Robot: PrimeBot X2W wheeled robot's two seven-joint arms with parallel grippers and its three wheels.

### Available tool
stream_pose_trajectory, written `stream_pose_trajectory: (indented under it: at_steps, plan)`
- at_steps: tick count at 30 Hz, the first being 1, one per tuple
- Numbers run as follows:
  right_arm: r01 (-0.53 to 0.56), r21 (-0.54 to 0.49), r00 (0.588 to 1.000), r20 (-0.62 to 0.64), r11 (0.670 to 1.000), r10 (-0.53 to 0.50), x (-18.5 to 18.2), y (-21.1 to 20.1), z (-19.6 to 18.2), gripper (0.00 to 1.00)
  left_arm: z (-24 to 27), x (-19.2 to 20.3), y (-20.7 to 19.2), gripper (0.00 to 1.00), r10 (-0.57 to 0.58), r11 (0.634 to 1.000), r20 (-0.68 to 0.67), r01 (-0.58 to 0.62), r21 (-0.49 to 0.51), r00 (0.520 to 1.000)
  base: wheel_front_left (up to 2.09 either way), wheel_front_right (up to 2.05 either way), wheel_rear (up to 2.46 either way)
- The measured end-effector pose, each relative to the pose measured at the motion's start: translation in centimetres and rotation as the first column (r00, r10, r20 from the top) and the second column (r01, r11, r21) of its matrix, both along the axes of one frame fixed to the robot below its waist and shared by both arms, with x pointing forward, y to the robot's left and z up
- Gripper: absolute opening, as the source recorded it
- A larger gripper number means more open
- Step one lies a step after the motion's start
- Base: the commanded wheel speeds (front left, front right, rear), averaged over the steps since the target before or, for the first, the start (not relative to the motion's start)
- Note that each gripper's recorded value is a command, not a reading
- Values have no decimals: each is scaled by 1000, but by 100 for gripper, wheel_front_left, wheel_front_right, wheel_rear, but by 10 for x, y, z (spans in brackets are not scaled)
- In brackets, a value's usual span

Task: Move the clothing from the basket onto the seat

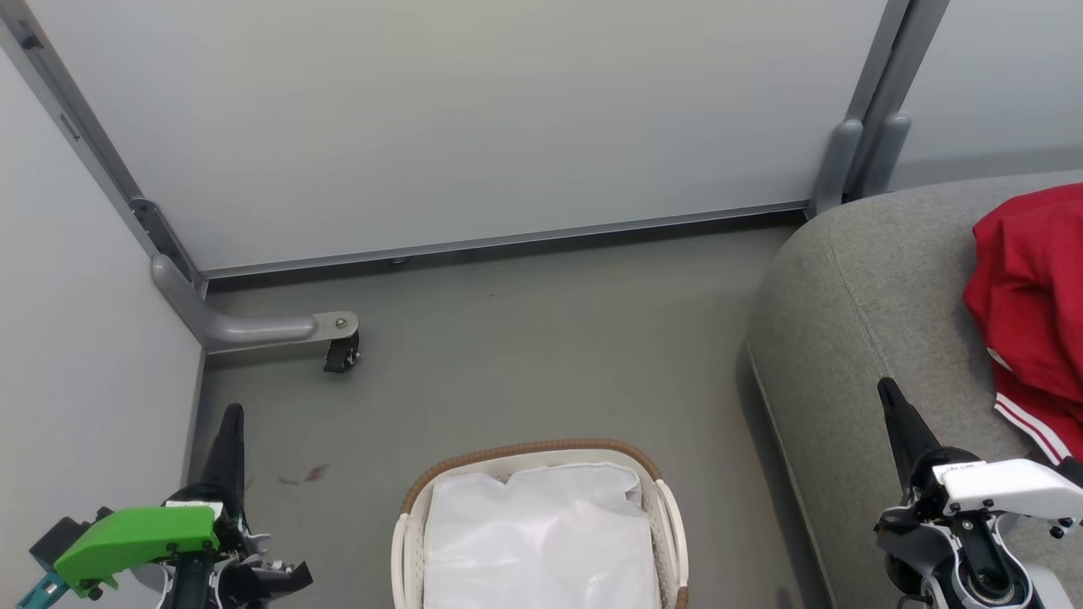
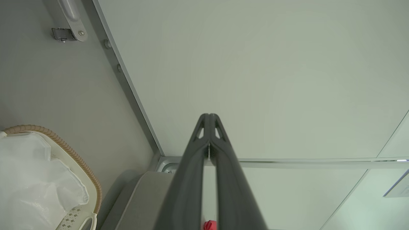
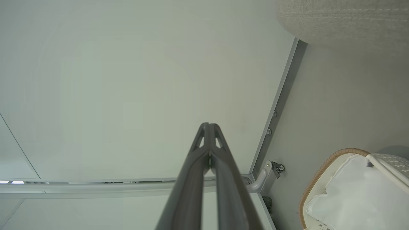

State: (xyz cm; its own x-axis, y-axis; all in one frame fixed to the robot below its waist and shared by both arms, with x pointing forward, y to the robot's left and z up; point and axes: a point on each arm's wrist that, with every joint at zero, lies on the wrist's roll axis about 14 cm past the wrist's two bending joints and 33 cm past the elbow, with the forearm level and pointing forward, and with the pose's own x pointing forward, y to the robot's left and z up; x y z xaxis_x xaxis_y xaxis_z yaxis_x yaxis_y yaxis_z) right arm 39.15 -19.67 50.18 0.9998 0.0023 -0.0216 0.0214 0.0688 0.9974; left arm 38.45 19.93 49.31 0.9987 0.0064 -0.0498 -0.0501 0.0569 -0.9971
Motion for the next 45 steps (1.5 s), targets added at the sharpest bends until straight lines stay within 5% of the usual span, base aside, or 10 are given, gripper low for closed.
stream_pose_trajectory:
  at_steps: [12, 45]
  plan:
    - [0, 75, 1000, 22, 997, -2, -2, -2, 6, 0, 11, 3, 0, 0, -4, 998, 38, 6, -62, 999, 0, 0, 0]
    - [0, 75, 1000, 22, 997, -2, -2, -2, 6, 0, 11, 3, 0, 0, -4, 998, 39, 6, -63, 999, 0, 0, 0]
